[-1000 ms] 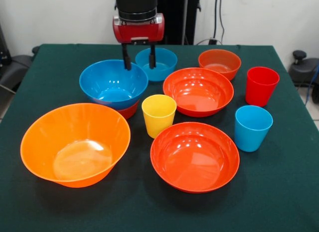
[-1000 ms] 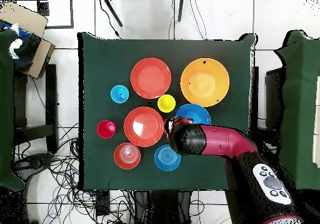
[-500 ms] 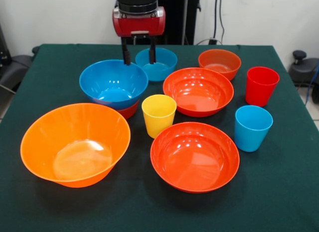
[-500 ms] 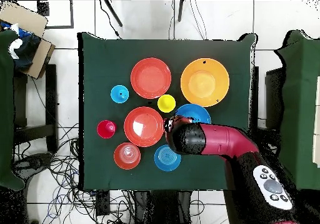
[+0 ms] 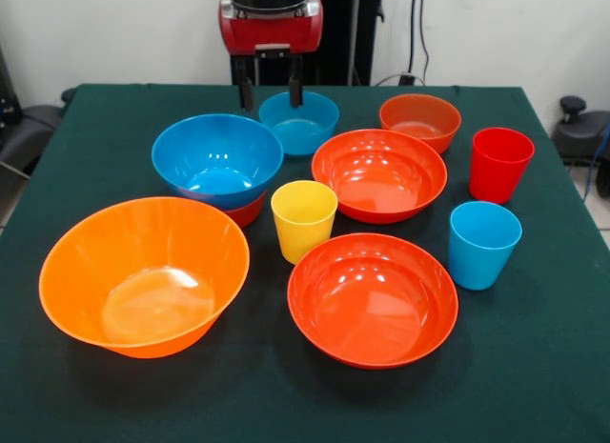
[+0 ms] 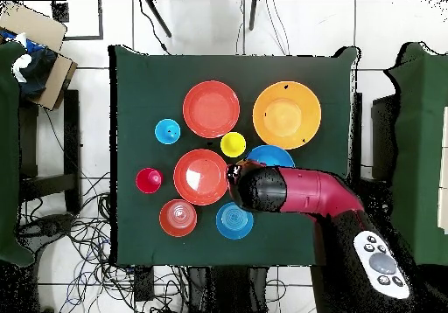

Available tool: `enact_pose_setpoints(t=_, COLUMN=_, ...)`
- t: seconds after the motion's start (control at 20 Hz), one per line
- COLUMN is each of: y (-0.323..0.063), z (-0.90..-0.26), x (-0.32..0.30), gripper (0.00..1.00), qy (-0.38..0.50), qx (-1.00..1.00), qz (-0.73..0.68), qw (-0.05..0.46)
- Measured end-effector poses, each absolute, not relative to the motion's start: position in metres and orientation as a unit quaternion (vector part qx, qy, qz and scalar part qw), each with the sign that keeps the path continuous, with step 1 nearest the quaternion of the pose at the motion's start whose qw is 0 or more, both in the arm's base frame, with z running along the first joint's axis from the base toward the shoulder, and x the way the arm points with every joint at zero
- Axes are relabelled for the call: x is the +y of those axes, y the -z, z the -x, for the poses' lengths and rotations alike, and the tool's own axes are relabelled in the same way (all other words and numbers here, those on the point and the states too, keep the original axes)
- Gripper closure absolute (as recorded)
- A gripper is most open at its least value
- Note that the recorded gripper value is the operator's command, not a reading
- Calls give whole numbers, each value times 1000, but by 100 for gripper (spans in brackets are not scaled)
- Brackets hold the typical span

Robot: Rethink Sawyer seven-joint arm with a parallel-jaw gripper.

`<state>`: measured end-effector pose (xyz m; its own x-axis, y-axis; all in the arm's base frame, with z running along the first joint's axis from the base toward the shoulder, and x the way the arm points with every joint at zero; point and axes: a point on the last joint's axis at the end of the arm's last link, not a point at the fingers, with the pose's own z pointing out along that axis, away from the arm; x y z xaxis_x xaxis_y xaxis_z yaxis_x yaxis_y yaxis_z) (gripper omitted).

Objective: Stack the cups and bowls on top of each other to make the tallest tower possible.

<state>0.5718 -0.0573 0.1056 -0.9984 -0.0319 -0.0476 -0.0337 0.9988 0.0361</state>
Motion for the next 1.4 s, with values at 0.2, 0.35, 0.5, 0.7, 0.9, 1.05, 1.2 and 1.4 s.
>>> enact_pose_setpoints(t=0.2, y=-106, z=-582, x=-56, gripper=0, qy=-23, qx=999, qz=17, qw=23)
enact_pose_setpoints(t=0.35, y=-107, z=-589, x=-54, gripper=0, qy=-26, qx=999, qz=19, qw=23)
enact_pose_setpoints(t=0.5, y=-111, z=-600, x=-52, gripper=0, qy=-28, qx=999, qz=20, qw=28)
enact_pose_setpoints(t=0.7, y=-112, z=-603, x=-51, gripper=0, qy=-29, qx=999, qz=20, qw=31)
enact_pose_setpoints(t=0.9, y=-112, z=-603, x=-51, gripper=0, qy=-29, qx=999, qz=20, qw=31)
enact_pose_setpoints(t=1.05, y=-112, z=-603, x=-51, gripper=0, qy=-29, qx=999, qz=21, qw=30)
enact_pose_setpoints(t=1.2, y=-112, z=-603, x=-51, gripper=0, qy=-29, qx=999, qz=21, qw=31)
enact_pose_setpoints(t=1.4, y=-112, z=-603, x=-48, gripper=0, qy=-29, qx=999, qz=23, qw=30)
